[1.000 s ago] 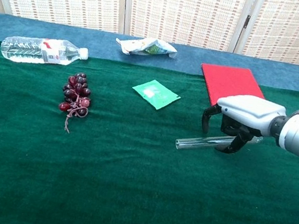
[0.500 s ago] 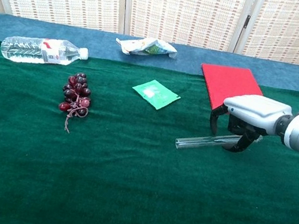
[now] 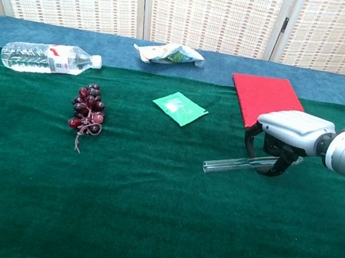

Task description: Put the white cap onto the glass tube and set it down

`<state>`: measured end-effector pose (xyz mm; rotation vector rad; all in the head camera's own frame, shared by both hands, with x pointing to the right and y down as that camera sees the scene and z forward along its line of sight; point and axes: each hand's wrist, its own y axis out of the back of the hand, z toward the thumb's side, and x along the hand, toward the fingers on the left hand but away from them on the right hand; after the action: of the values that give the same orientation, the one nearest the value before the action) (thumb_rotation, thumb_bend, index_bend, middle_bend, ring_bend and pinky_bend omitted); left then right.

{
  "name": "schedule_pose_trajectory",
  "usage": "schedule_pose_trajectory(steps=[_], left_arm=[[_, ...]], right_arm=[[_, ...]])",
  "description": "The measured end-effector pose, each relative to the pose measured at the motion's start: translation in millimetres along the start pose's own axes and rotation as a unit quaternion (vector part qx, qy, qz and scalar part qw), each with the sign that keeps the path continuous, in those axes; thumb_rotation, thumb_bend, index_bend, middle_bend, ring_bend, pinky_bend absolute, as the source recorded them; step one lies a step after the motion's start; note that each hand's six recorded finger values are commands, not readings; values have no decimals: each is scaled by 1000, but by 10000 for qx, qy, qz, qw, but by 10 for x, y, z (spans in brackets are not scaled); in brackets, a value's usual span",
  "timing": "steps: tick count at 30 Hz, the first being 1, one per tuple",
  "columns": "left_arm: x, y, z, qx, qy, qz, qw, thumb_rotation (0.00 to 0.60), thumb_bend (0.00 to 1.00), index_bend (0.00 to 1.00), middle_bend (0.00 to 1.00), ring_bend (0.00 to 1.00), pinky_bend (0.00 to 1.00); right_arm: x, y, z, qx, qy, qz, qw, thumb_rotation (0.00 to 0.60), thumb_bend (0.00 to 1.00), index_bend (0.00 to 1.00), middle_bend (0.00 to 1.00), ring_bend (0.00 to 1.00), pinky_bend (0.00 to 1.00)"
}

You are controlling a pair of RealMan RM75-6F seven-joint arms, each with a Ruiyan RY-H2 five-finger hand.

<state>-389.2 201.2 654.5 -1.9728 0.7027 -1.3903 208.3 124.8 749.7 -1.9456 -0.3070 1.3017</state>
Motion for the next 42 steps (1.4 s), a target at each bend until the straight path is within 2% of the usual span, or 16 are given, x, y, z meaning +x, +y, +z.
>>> schedule_pose_trajectory(steps=[8,13,15,20,24,28,36,42], left_arm=[[8,71,5,-72,-24,145,9999,600,431,639,1000,944,934],[29,186,25,-321,-40,293,9990,600,435,641,1000,943,934],[37,233,41,-475,-51,364,9982,600,439,641,1000,943,934],[72,423,139,-903,-173,624,9938,600,445,641,1000,943,934],[107,543,234,-1062,-276,790,9908,600,446,641,1000,941,934],[151,630,394,-1306,-431,924,9862,600,448,641,1000,941,934],[262,742,725,-1603,-804,1108,9775,600,450,641,1000,940,934],[315,760,873,-1645,-983,1112,9751,600,450,641,1000,940,934]], right_arm=[[26,90,20,-240,25,-153,9996,600,591,717,1000,1000,1000],[75,171,72,-762,105,-320,9965,600,691,784,1000,1000,1000],[95,203,104,-1001,162,-392,9941,600,694,789,1000,1000,1000],[140,283,211,-1757,353,-582,9821,600,719,820,1000,1000,1000],[134,330,338,-2395,507,-756,9666,600,736,839,1000,1000,1000],[86,319,522,-2822,637,-819,9537,600,739,847,1000,1000,1000],[-2,298,842,-3394,845,-844,9330,600,750,852,1000,1000,1000],[-40,352,959,-3553,933,-905,9257,600,750,852,1000,1000,1000]])
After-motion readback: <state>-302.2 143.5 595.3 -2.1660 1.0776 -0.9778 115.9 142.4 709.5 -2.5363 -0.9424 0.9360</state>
